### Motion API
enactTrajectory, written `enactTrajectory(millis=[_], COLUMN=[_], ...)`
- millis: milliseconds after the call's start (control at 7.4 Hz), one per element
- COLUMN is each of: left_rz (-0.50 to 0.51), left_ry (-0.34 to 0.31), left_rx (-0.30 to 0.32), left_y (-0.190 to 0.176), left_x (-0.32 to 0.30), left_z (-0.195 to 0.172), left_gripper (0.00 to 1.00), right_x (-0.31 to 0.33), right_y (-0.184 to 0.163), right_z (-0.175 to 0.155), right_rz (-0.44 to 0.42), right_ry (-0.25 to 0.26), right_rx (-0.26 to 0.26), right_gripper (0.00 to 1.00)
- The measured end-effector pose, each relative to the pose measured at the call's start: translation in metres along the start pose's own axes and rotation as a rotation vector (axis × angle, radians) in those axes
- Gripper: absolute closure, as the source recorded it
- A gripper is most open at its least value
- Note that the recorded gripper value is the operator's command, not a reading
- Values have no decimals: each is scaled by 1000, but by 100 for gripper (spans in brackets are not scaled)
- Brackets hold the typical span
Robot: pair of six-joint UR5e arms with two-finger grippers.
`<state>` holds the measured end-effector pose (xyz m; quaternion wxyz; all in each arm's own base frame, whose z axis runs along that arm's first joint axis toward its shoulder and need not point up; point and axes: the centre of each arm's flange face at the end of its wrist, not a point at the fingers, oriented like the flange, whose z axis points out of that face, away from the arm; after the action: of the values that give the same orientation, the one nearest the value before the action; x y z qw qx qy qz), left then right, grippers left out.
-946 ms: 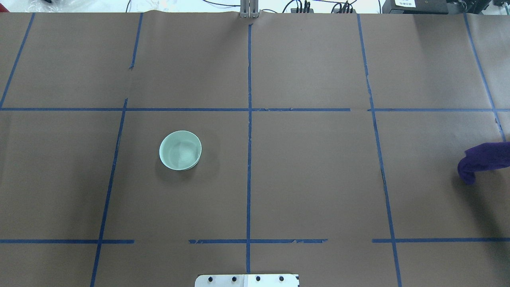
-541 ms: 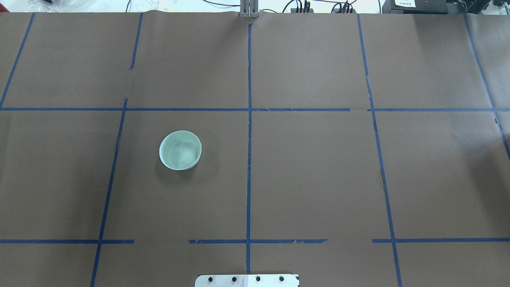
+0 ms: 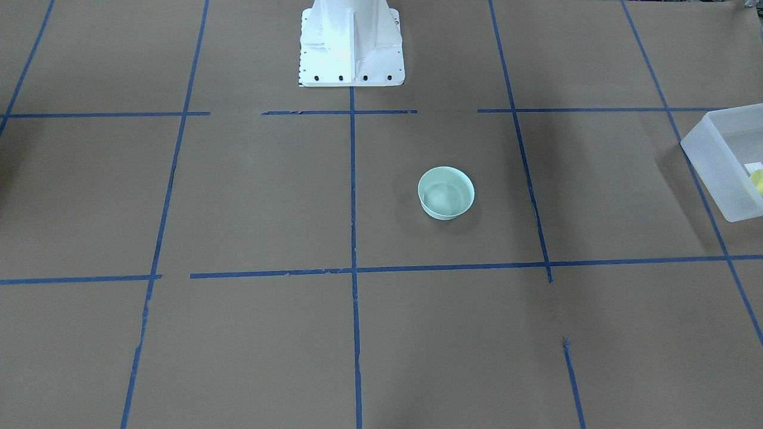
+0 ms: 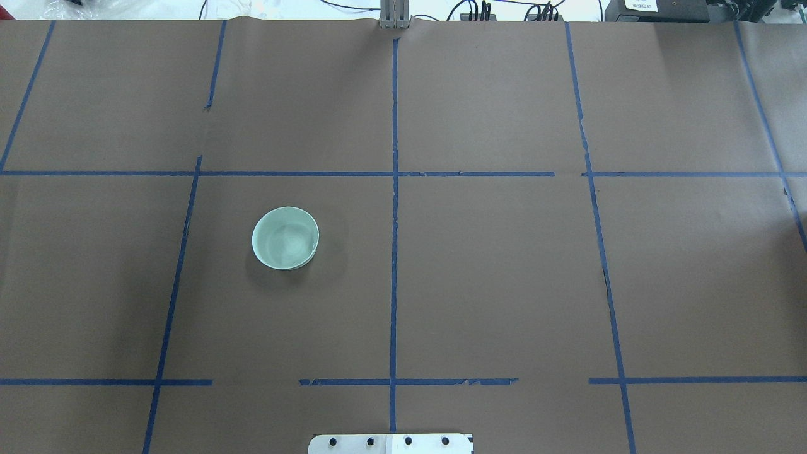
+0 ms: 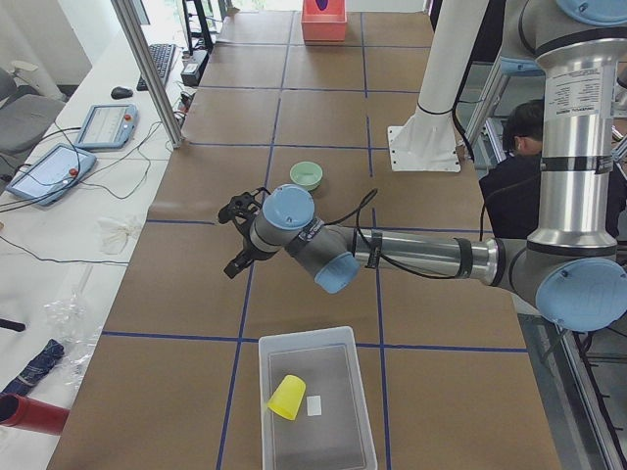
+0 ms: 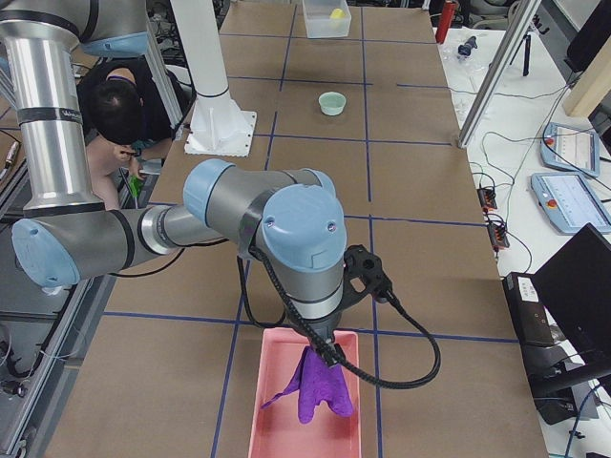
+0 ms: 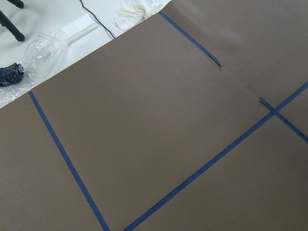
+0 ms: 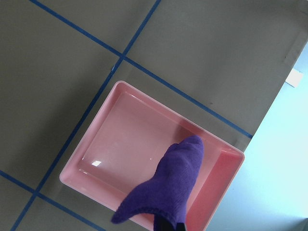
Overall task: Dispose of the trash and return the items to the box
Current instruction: 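Lift the purple cloth with the right gripper into the pink tray, then reach the left gripper to the pale green bowl rim and grasp it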
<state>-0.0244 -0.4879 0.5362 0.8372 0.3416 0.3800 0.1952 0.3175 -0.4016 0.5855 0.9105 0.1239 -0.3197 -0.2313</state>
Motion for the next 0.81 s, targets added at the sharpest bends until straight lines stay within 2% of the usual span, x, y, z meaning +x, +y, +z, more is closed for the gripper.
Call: enactTrajectory(millis=[270, 541, 811], left_rz=[-27, -107, -229], left_ry=[3, 47, 98], left_rx=[6, -1, -13], left_y=[-4, -24, -64], left_x=[6, 37, 101], left_z=[-1, 14, 46], left_gripper=[0, 0, 0], right_x=[-16, -55, -109], right_y=[-8, -51, -106], right_z=[39, 58, 77], right_rz=[72, 202, 299], right_ry=[-50, -88, -85], right_rx=[22, 35, 19], right_gripper=[0, 0, 0])
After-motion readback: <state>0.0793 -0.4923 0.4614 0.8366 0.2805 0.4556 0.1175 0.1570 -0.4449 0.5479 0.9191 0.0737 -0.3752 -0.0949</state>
